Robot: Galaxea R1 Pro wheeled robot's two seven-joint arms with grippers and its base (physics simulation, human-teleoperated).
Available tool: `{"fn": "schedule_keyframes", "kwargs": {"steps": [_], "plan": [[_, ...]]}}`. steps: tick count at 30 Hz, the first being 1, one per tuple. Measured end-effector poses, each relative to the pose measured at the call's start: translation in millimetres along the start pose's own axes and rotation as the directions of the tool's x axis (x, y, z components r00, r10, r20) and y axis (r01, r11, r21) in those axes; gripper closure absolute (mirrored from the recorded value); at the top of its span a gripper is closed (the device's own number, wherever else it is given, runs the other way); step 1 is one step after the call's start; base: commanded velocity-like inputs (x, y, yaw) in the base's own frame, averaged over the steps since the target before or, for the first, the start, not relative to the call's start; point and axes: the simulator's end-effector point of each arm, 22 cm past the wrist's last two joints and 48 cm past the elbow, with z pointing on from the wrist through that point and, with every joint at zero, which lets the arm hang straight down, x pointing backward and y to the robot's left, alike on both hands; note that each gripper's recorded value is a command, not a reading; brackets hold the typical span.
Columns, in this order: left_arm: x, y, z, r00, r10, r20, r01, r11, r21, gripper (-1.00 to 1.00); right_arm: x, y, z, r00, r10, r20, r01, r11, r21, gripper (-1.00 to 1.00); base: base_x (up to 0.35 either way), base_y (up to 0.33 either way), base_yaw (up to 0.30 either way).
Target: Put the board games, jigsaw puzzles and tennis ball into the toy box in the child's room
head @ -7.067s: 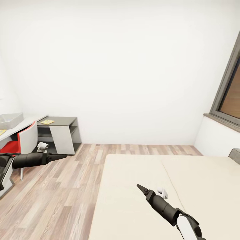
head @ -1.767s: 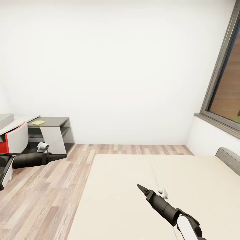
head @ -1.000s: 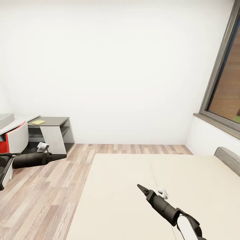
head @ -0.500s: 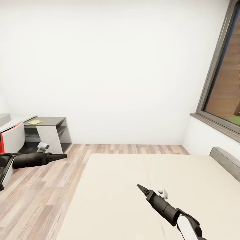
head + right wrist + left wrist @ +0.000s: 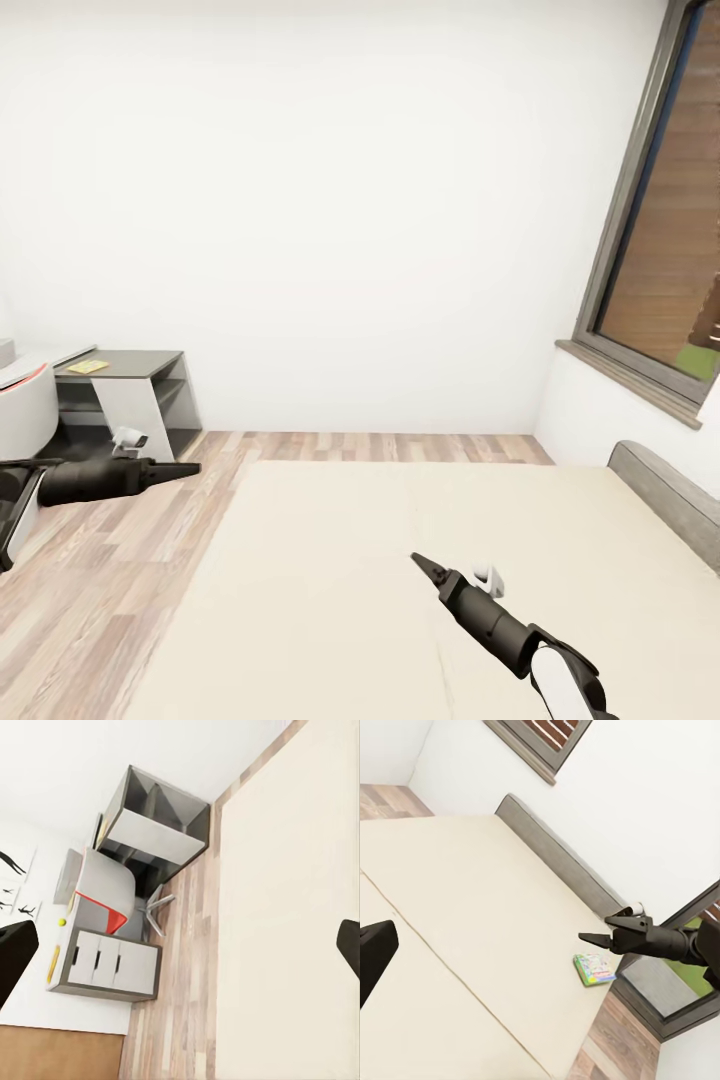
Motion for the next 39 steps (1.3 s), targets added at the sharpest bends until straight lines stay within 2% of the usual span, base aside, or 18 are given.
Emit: {"fn": "schedule_keyframes", "kwargs": {"steps": [12, 39], "plan": [[-0.1, 0.1, 0.0, 1.0, 0.0, 0.0, 0.0, 1.0, 0.0, -1.0, -0.2, -0.2, -0.2, 1.0, -0.001, 0.0, 0.001, 1.0, 0.0, -1.0, -0.02, -0.279, 0.0], [0.1, 0.2, 0.0, 1.0, -0.001, 0.0, 0.001, 1.0, 0.0, -1.0, -0.6, -0.2, -0.3, 1.0, -0.002, 0.001, 0.002, 1.0, 0.0, -1.0, -0.002, -0.116, 0.0]]}}
